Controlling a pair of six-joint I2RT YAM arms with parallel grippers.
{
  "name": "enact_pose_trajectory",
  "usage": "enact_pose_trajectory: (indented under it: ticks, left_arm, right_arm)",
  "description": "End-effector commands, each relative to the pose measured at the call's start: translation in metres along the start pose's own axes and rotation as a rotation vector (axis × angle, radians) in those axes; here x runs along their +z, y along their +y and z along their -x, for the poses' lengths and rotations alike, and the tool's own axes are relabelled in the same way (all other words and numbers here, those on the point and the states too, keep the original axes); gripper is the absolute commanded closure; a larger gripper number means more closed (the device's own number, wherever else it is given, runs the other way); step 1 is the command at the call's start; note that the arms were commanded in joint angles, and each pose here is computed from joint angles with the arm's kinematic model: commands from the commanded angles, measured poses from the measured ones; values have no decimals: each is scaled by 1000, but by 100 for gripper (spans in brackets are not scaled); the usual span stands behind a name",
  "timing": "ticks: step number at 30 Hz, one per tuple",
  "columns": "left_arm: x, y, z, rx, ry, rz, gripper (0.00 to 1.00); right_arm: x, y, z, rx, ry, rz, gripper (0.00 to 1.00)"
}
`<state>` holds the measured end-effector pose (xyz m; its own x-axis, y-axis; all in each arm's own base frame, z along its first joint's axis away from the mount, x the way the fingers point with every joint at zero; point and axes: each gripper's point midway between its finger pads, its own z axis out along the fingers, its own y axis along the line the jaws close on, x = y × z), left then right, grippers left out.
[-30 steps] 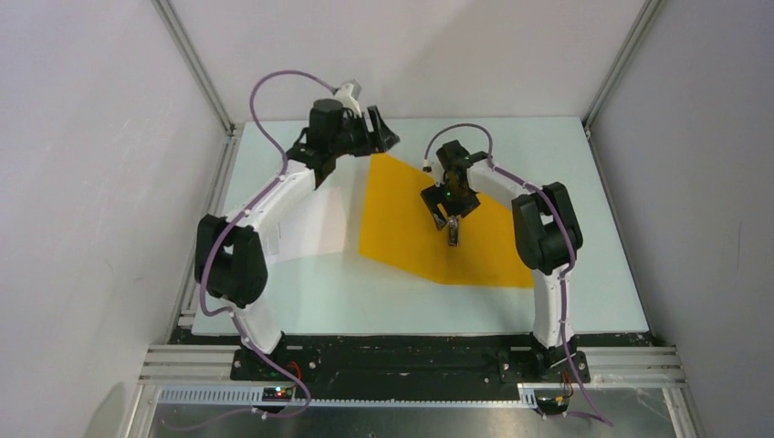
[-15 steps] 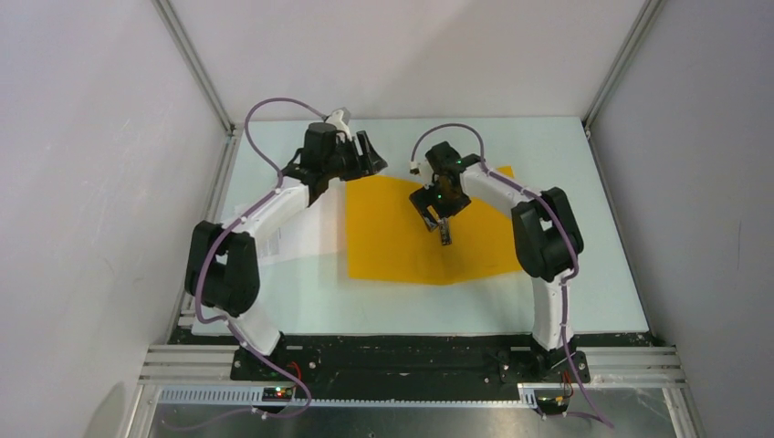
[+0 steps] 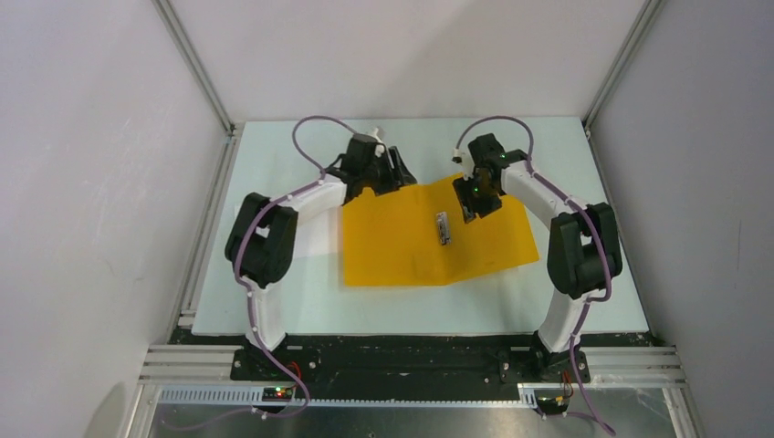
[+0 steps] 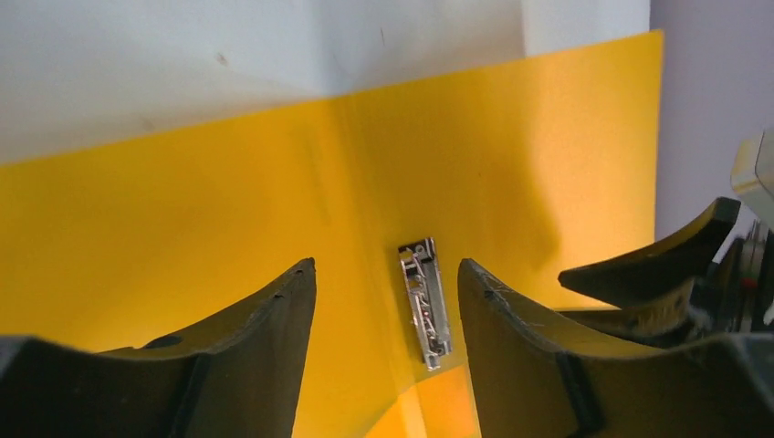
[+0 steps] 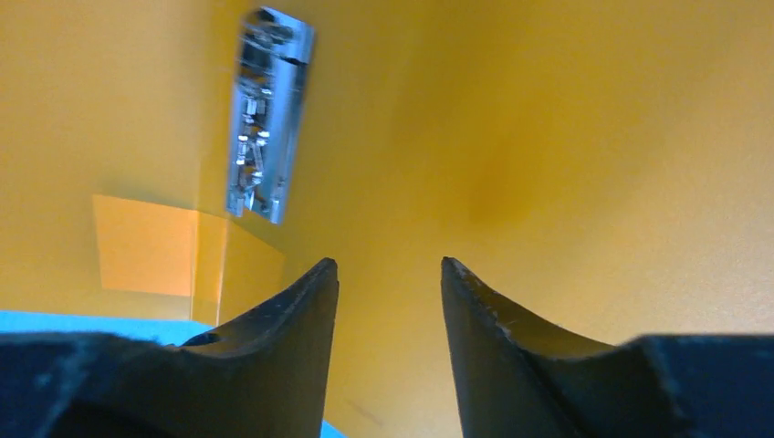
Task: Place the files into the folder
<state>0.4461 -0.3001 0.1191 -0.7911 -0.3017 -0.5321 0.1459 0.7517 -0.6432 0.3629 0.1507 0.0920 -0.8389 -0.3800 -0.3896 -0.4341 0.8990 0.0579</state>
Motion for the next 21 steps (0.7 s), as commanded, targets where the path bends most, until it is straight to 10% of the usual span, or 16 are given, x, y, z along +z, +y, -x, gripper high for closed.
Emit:
enact_pose_trajectory:
  ticks: [1,5,21]
  left_arm:
    - [22,-26,-18,-72,2,-4,38]
    - [43,-18,-55,-142,82,47,44]
    - [60,1,-107,-105,202,86,53]
  right_arm:
    - [4,-14,-16,94,52,8,65]
    - [13,-17,-20,110,86,14,100]
    - [51,-38,-41,182,217,65,100]
